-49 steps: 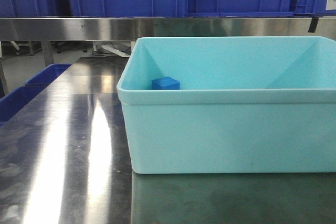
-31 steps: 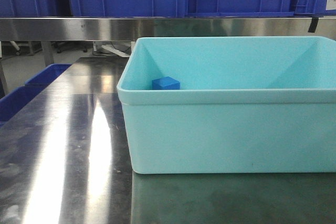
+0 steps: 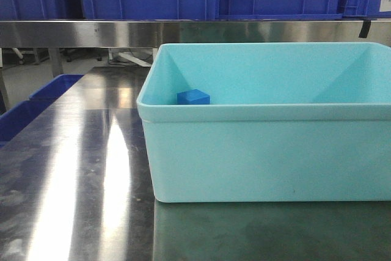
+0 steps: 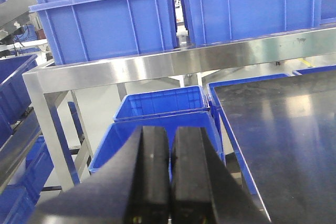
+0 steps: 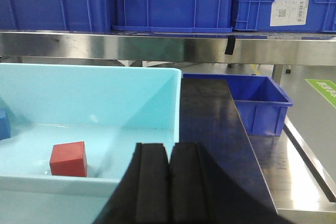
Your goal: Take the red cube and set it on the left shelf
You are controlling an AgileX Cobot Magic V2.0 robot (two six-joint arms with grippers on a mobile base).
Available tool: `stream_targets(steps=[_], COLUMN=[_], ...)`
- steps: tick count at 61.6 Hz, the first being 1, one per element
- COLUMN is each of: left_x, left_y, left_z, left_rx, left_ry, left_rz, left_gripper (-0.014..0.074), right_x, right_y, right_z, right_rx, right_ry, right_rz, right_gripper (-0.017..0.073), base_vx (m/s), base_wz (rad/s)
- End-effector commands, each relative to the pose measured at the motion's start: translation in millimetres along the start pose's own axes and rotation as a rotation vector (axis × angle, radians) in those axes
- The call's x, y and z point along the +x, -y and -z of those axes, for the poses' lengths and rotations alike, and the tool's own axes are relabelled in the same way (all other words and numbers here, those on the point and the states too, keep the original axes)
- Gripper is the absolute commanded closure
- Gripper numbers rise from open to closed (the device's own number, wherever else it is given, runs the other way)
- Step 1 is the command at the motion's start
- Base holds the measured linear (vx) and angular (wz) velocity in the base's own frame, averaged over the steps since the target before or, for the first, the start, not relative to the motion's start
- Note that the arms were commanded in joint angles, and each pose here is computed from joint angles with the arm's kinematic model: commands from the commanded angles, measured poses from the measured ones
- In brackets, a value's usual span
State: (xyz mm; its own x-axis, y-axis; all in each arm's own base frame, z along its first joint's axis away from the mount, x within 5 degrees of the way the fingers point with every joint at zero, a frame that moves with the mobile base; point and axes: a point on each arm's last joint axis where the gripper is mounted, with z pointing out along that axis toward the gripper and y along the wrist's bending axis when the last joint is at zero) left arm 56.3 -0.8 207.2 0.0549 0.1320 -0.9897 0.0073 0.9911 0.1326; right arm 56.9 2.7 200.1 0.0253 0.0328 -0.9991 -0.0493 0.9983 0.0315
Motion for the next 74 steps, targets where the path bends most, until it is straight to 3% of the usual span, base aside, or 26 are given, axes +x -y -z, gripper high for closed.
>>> stream_targets(steps=[1, 45, 52, 60, 74], left_x=[-1, -1, -1, -1, -1], left_y=[0.2, 0.2, 0.2, 0.2, 0.2], left_z=[0, 0, 0, 0, 0], left_rx=[-0.004, -0.004, -0.004, -0.004, -0.004], left_ry=[0.069, 0.069, 0.069, 0.069, 0.069], left_rz=[0.005, 0.005, 0.005, 0.005, 0.005], left_gripper=[0.0488, 0.0488, 0.0488, 0.0488, 0.0488], right_x=[-17, -19, -22, -35, -85], right_y=[-0.4, -0.5, -0.4, -0.7, -2.5], right_z=[3, 3, 3, -3, -28], right_rx=[0.001, 0.0, -0.002, -0.003, 0.003], right_ry=[0.131, 0.147, 0.155, 0.095, -0.005], right_rz=[0.008, 0.008, -0.033, -0.136, -0.095], right_gripper=[0.0503, 0.0503, 0.0502, 0.0503, 0.0503], base_vx=[0.0, 0.0, 0.0, 0.0, 0.0], base_wz=[0.0, 0.0, 0.0, 0.0, 0.0])
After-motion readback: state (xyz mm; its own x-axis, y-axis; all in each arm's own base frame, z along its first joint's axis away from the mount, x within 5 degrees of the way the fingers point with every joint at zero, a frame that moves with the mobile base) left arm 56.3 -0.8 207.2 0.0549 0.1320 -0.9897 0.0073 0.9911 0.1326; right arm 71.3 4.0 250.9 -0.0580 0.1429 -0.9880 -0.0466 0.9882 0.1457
